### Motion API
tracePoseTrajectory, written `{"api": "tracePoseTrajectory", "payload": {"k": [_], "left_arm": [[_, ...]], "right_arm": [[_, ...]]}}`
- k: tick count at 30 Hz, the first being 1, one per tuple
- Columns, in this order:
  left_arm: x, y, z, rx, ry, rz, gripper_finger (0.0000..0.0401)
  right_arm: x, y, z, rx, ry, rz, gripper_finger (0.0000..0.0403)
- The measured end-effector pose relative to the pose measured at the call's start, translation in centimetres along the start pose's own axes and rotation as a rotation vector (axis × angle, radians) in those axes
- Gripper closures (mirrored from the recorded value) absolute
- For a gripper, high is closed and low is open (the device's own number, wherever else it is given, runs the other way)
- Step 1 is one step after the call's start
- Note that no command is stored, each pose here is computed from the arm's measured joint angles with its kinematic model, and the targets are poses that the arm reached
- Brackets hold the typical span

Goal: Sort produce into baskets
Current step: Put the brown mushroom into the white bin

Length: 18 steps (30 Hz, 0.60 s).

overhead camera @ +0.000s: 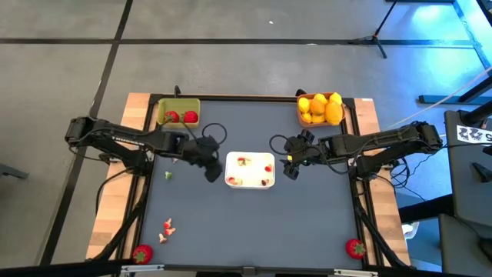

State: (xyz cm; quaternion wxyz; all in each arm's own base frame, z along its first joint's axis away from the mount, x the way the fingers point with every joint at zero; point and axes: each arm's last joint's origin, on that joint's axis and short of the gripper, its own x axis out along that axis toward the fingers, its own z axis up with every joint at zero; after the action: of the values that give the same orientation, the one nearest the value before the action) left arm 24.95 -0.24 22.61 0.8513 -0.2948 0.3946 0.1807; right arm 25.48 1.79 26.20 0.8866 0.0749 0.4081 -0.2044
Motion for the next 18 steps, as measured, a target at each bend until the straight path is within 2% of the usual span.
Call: {"api": "tracePoseTrajectory", "payload": {"k": [5, 7, 11, 14, 18], "left_arm": [[0.0, -1.1, 1.3, 0.092, -0.135, -0.105, 0.0331], [0.2, -1.5, 1.5, 0.154, -0.176, -0.119, 0.0331], [1.2, -2.2, 1.6, 0.204, -0.218, -0.131, 0.0328], [1.9, -2.5, 1.6, 0.214, -0.221, -0.137, 0.0305], [2.5, -2.5, 1.4, 0.217, -0.206, -0.130, 0.0244]], "right_arm": [[0.0, 0.0, 0.0, 0.006, 0.000, 0.000, 0.0084], [0.0, 0.0, 0.0, 0.007, 0.000, 0.000, 0.0084], [0.0, 0.0, 0.0, 0.008, 0.000, 0.000, 0.0084], [0.0, 0.0, 0.0, 0.008, 0.000, 0.000, 0.0084], [0.0, 0.0, 0.0, 0.008, 0.000, 0.000, 0.0084]]}}
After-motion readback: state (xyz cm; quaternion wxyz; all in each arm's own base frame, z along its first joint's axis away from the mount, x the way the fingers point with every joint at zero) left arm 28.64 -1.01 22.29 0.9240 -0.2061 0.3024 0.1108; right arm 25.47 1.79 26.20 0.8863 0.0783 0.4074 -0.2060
